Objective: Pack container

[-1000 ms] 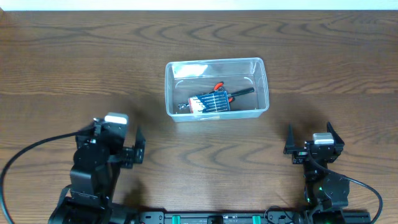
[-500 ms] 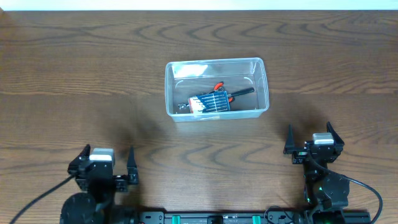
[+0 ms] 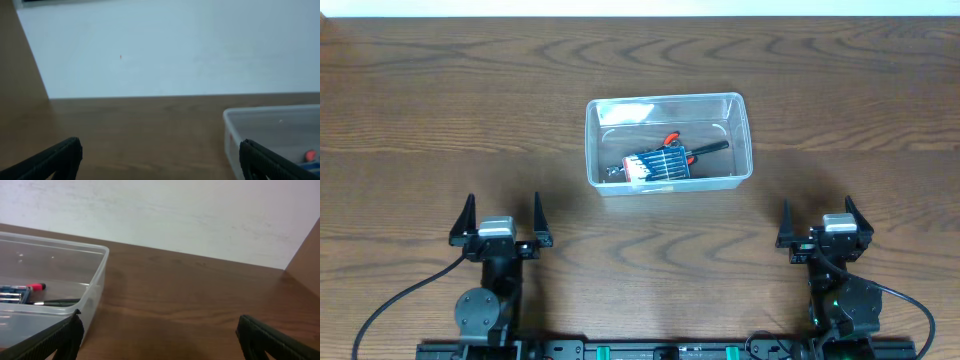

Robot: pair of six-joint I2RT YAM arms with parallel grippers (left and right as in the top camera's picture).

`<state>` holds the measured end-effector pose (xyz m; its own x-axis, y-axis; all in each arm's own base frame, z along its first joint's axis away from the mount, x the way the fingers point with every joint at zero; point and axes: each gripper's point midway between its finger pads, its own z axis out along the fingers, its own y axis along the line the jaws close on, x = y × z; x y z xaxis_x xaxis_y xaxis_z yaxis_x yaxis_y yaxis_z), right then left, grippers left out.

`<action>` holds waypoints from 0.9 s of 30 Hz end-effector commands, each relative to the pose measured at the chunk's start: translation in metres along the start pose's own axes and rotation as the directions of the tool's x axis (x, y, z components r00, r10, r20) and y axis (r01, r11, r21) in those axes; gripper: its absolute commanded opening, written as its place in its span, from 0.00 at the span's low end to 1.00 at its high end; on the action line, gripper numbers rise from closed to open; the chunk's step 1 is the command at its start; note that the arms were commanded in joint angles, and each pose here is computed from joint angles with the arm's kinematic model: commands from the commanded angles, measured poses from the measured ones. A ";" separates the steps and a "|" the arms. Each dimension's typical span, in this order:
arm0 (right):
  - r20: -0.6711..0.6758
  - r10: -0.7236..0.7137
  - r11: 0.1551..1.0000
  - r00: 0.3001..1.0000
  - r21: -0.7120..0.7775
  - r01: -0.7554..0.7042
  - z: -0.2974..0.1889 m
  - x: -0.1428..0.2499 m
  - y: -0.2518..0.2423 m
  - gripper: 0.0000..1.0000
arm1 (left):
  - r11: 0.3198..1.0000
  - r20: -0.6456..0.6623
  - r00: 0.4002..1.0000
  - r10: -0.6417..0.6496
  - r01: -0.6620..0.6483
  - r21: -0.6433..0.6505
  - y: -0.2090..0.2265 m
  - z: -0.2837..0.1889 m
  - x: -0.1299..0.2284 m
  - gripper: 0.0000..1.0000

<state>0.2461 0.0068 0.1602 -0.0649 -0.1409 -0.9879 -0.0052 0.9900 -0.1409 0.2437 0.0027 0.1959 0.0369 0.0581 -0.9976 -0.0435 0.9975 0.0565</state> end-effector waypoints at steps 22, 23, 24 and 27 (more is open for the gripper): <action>0.000 0.018 1.000 1.000 -0.003 -0.018 0.000 0.001 0.000 0.99 | 0.991 -0.173 0.984 0.048 -0.026 0.129 -0.021 -0.003 0.056 0.98; 0.000 0.018 1.000 1.000 -0.003 -0.018 0.000 0.001 0.000 0.99 | 0.990 -0.171 0.984 0.058 -0.035 0.134 -0.022 -0.003 0.056 0.98; 0.000 0.018 1.000 1.000 -0.003 -0.018 0.000 0.001 0.000 0.99 | 0.989 -0.168 0.983 0.068 -0.044 0.143 -0.023 -0.003 0.056 0.98; 0.000 0.018 1.000 1.000 -0.003 -0.018 0.000 0.001 0.000 0.99 | 0.982 -0.159 0.984 0.075 -0.045 0.181 -0.030 -0.004 0.054 0.98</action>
<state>0.2461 0.0069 0.1601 -0.0649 -0.1409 -0.9879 -0.0056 0.9900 -0.1409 0.2441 -0.0157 0.1538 -0.0988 0.0951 -0.9906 0.0784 0.9931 0.0875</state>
